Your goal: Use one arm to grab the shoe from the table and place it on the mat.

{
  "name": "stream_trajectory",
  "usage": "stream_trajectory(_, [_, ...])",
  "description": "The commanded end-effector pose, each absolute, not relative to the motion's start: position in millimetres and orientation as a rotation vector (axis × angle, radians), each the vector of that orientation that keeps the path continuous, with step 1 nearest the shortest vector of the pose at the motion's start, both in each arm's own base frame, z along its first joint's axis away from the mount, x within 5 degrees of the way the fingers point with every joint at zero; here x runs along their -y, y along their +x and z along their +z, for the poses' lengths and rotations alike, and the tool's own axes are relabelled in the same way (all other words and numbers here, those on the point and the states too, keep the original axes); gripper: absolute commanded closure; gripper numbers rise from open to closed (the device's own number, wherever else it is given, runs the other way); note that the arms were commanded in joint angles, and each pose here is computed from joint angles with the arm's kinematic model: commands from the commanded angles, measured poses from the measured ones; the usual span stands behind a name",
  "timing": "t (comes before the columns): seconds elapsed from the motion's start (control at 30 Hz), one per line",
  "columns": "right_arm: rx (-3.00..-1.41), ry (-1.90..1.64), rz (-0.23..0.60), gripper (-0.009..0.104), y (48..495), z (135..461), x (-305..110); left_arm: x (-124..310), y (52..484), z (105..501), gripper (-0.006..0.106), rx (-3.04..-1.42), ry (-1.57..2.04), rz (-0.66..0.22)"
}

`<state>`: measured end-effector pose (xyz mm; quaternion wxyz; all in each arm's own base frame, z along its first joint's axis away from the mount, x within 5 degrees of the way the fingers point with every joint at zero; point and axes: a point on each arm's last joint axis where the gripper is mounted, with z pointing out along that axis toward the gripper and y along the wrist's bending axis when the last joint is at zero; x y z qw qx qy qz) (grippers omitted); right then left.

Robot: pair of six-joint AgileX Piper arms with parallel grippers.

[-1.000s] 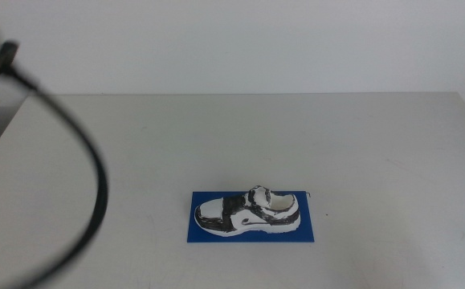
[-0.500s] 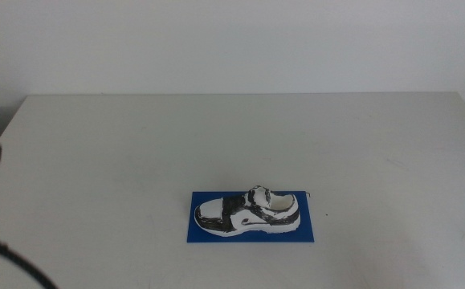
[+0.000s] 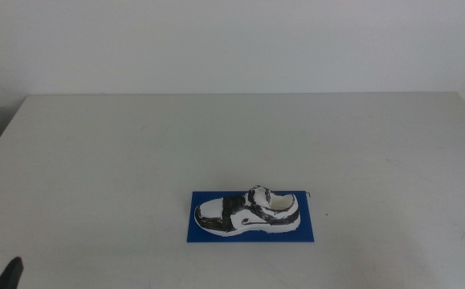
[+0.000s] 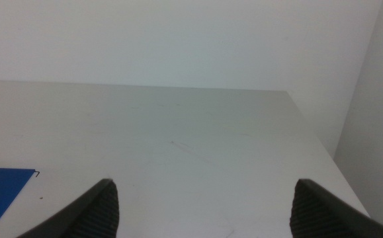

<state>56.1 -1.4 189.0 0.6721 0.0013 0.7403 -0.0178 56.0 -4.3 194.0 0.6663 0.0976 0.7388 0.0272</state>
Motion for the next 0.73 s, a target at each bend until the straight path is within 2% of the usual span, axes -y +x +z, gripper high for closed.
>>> stream_trajectory(0.0, [-1.558,-0.008,-0.065,0.029,54.5,200.5,1.9,4.1,53.7,200.5,0.018,-1.567,0.162,0.029])
stream_trajectory(0.37, [-1.558,-0.008,-0.065,0.029,54.5,200.5,1.9,-2.2,54.6,192.2,0.018,-1.618,0.055,0.103])
stream_trajectory(0.7, [-1.558,-0.008,-0.065,0.029,54.5,200.5,1.9,-5.0,54.5,191.4,0.018,-1.622,-0.02,0.115])
